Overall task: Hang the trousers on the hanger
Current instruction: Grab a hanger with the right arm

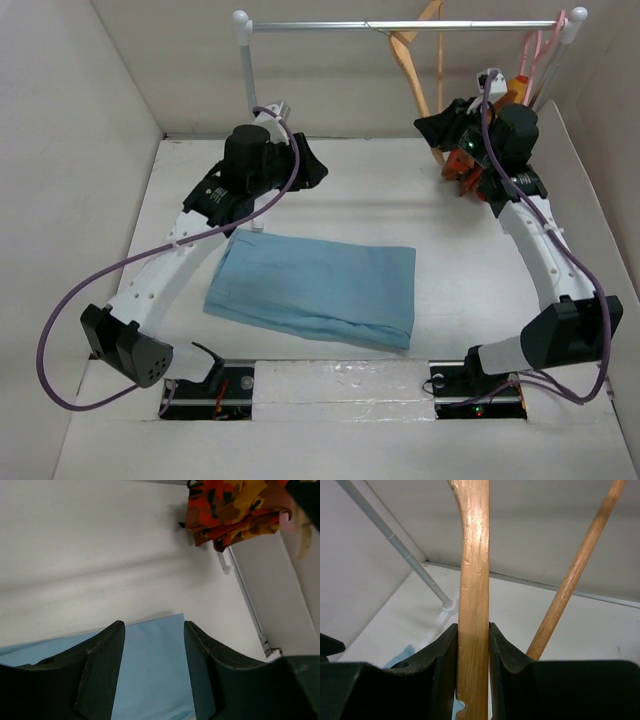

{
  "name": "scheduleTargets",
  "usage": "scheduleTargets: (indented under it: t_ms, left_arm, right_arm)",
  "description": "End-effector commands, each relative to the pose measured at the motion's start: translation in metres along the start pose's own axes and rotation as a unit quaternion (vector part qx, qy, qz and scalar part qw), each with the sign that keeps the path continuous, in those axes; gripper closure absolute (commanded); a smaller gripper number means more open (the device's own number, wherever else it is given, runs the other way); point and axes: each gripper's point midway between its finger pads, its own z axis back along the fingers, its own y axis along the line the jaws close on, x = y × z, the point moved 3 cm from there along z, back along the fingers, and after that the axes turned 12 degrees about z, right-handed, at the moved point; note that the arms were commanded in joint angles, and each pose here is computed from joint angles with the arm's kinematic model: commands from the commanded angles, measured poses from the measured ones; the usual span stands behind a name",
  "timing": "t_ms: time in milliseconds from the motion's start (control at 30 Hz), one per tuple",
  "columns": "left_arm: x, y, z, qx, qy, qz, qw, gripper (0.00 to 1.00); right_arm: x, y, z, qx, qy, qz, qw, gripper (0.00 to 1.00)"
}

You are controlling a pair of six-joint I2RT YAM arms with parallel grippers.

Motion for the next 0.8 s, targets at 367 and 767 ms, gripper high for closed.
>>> scheduleTargets:
  t_ms: [367, 767]
  left_arm:
    - [0.035, -0.066, -0.002, -0.126, -0.010, 0.021, 0.992, 0.51]
    - [0.042, -0.118, -0.011, -0.181, -0.076, 0.035, 0.980, 0.45]
  right_arm:
    - [0.025, 0.035, 0.037, 0.199, -0.237, -0.078, 0.948, 1.00]
    - [-0.047, 0.054, 0.033, 0.143, -0.104, -0.084, 0.981, 1.00]
